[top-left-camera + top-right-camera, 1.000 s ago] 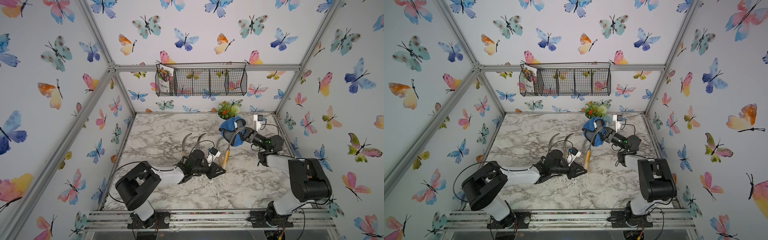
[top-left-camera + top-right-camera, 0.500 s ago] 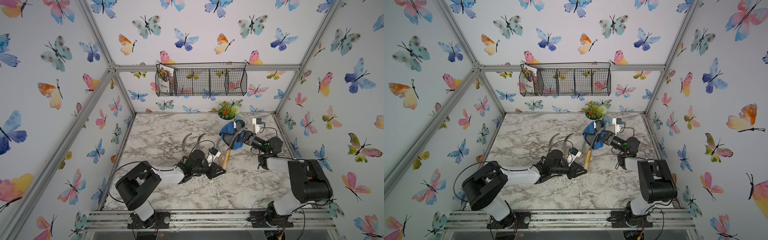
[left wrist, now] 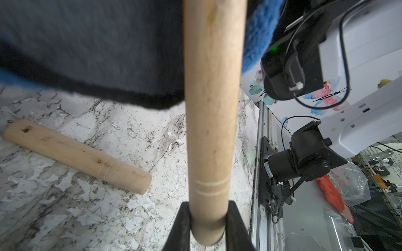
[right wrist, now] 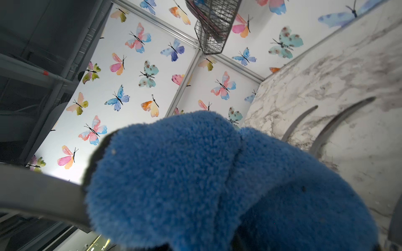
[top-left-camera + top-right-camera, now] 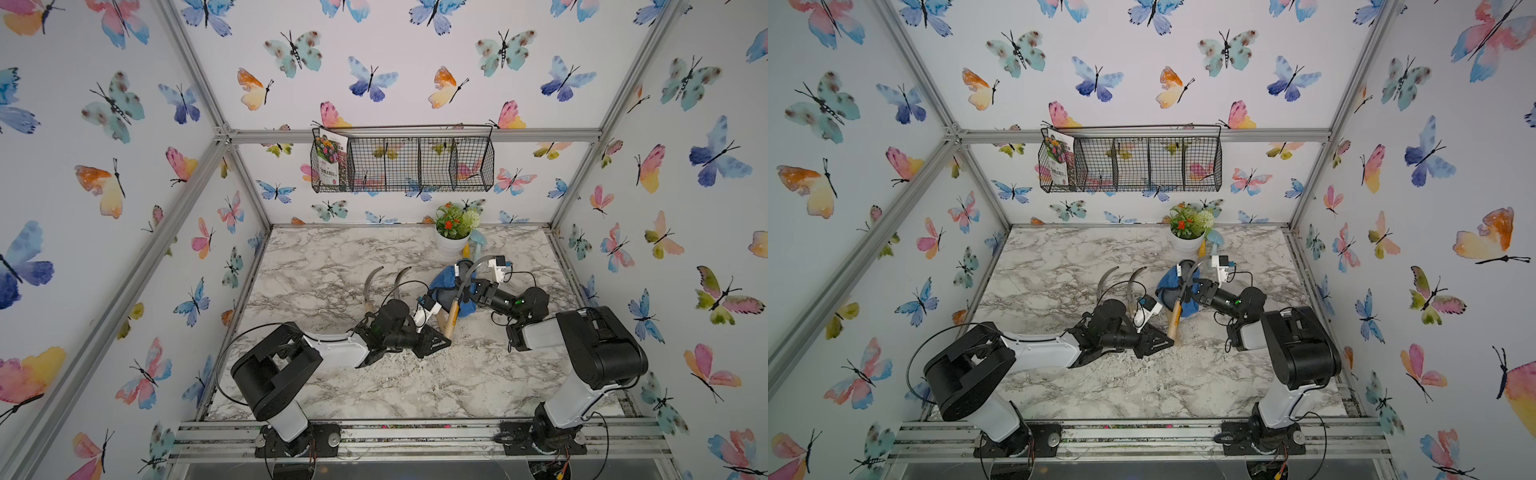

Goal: Wipe small sickles with rags
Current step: Wipe the small sickle, then place the small sickle at the center of the board.

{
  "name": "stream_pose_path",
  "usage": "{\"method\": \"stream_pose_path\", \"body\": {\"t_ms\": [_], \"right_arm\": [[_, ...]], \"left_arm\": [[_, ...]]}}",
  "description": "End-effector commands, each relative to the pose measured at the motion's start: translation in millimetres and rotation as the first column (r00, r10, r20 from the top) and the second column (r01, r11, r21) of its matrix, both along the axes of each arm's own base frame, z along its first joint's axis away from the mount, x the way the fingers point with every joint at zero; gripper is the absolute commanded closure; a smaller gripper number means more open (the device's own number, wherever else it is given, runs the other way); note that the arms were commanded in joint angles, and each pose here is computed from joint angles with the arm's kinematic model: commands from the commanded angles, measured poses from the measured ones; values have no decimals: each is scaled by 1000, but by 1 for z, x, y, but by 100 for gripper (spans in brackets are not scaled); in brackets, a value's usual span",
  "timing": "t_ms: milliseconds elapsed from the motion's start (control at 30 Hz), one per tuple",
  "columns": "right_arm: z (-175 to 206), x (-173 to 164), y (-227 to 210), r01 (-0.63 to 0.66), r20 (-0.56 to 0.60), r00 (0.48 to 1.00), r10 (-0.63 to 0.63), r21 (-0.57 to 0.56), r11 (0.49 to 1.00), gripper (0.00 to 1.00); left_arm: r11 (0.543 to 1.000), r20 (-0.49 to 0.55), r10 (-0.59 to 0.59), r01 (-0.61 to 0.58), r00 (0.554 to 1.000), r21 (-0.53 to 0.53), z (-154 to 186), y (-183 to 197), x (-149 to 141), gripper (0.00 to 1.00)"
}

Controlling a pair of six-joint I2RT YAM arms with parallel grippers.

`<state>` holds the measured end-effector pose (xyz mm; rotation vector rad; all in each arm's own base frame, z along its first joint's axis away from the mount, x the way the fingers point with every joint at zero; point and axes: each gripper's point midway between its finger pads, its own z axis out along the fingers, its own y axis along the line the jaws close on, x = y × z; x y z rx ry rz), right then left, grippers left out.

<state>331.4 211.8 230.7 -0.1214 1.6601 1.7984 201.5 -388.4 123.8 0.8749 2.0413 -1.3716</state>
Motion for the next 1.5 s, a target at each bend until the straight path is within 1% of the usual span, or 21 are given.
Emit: {"method": "stream_pose_path", "body": {"t_ms": [0,200,367,533,700,833,933,1000,1100,1167,1200,1267,1367,1433,1467], "right_arm": [[63,4,-8,39,205,978,-42,19,999,98],[114,15,-25,122,269,956,-120,9,993,98],[142,9,-41,151,307,940,-151,25,988,98],[147,-2,-47,160,326,932,-159,26,987,98],[149,-12,-68,239,338,913,-229,15,971,98],[146,-21,-80,329,346,888,-303,-20,944,98],[138,-23,-89,421,333,864,-378,-67,904,98],[128,-23,-97,484,319,843,-432,-102,869,98],[107,-26,-108,556,290,816,-499,-160,816,98],[94,-31,-110,572,284,810,-513,-189,798,98],[87,-34,-111,576,281,809,-517,-198,793,98],[75,-40,-112,581,277,807,-521,-217,785,98],[60,-47,-114,590,272,803,-531,-234,773,98],[54,-50,-115,592,272,802,-532,-240,769,98],[51,-52,-115,591,275,802,-530,-241,770,98]], "left_arm": [[1000,34,1,-1,999,-20,9,-2,3,100],[1000,37,5,-4,999,-15,9,-2,5,100],[1000,34,7,-7,999,-10,7,-2,5,100],[999,36,35,-36,999,8,4,-1,10,100],[987,51,147,-150,988,59,-3,10,27,100],[965,61,243,-248,968,84,-6,23,38,100],[937,73,332,-338,940,86,-2,38,47,100],[901,80,417,-423,905,94,1,52,54,100],[801,101,577,-585,811,125,5,83,69,100],[698,119,692,-702,712,140,8,110,78,100],[667,136,720,-733,681,133,13,120,80,100],[665,152,726,-741,671,97,27,126,78,100],[694,140,709,-719,691,33,42,128,69,100],[686,140,719,-727,681,15,47,134,66,100],[675,144,728,-737,670,15,49,139,66,100]]}}
